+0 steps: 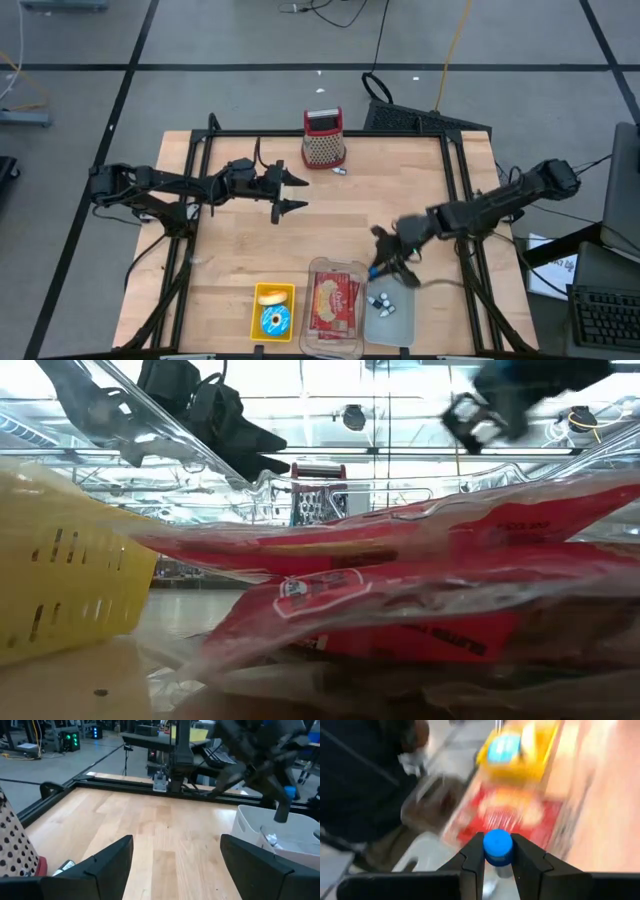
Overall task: Pick & Place Food Item
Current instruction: Put the blue food coloring bottle into the gray bin, then put the black food coloring bottle into the gray bin
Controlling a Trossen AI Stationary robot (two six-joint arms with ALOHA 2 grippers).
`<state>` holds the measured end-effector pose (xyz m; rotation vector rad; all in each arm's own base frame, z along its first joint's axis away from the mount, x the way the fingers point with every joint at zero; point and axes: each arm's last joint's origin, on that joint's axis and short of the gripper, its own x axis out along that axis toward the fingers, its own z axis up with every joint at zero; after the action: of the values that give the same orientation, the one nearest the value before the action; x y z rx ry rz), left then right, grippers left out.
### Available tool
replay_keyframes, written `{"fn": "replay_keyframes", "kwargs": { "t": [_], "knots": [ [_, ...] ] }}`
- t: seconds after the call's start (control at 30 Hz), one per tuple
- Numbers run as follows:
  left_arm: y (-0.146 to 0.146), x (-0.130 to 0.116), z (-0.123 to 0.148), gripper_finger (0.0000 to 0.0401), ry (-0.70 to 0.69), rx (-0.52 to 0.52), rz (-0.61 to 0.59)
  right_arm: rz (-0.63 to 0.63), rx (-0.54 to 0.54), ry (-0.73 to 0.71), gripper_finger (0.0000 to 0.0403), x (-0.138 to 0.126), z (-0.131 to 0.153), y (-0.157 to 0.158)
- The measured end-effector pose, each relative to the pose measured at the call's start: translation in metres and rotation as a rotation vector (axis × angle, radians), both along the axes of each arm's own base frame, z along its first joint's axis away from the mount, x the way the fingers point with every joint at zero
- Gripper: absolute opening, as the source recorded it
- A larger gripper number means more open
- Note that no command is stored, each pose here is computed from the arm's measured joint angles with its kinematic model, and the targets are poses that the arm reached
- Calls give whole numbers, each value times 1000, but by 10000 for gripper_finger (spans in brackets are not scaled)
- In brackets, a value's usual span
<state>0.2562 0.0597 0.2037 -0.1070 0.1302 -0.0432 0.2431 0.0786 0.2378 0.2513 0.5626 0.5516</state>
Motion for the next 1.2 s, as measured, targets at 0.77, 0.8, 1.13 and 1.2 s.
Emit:
{"fn": "replay_keyframes", "kwargs": {
  "t": [0.77, 0.8, 1.13, 1.2],
  "knots": [
    [0, 0, -1, 285, 11, -20, 8, -219, -190, 139, 79, -37, -51, 44],
    [0, 0, -1, 283, 11, -20, 8, -225, -177, 136, 85, -37, -51, 44],
    [0, 0, -1, 282, 11, -20, 8, -231, -128, 89, 156, -38, -57, 43],
    [0, 0, -1, 281, 11, -20, 8, -226, -106, 42, 163, -36, -52, 44]
  ]
}}
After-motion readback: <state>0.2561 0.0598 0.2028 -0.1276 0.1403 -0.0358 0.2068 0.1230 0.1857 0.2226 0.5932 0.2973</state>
